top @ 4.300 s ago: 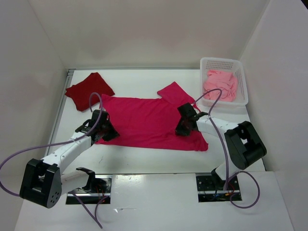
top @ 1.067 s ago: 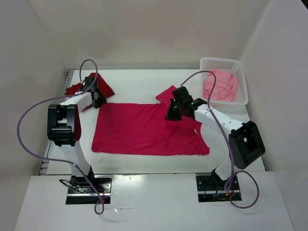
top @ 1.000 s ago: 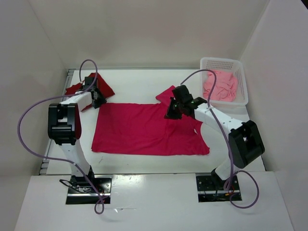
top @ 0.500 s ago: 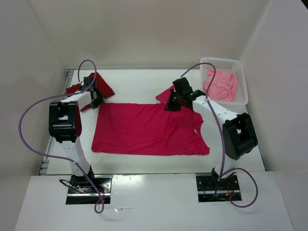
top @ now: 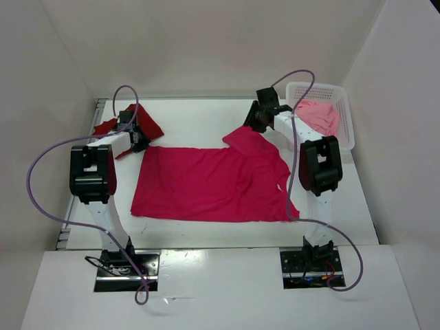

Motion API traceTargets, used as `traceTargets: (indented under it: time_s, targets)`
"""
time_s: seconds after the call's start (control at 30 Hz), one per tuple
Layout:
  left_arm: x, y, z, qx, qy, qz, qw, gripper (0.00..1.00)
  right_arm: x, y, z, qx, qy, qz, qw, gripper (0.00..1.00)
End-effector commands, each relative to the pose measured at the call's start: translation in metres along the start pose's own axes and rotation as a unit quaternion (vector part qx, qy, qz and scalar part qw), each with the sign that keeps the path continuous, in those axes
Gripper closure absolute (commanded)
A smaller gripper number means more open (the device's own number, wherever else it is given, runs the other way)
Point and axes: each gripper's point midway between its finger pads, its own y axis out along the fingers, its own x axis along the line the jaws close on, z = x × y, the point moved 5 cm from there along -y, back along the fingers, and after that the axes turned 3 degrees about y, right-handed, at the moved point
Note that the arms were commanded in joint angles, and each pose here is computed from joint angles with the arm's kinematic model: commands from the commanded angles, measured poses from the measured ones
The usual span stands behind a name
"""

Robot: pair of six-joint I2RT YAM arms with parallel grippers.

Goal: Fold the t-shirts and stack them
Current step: Grap the side of the flattened tshirt furthest away from the robot with both arms

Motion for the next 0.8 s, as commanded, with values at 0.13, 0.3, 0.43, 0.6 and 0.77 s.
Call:
traceTargets:
  time_s: [0.13, 0.3, 0.43, 0.6, 0.77]
  targets:
    - [-0.013, -0.044, -0.023, -0.067, -0.018, 0.051, 0.996, 1.00, 0.008, 0.049, -0.045, -0.052, -0.031, 0.036, 0.998, 0.49]
    - [-0.013, -0.057, -0.022, -0.071, -0.023, 0.059, 0.995, 1.00, -0.003, 0.085, -0.047, -0.055, -0.042, 0.077, 0.995, 0.49]
    - [-0.014, -0.060, -0.019, -0.066, -0.022, 0.069, 0.995, 1.00, -0.001, 0.096, -0.058, -0.069, -0.047, 0.091, 0.992, 0.49]
    - [-0.016, -0.066, -0.023, -0.074, -0.022, 0.073, 0.994, 1.00, -0.007, 0.108, -0.059, -0.069, -0.057, 0.110, 0.990, 0.50]
    - [-0.015, -0.067, -0.017, -0.067, -0.026, 0.075, 0.995, 1.00, -0.009, 0.115, -0.045, -0.050, -0.068, 0.114, 0.990, 0.57]
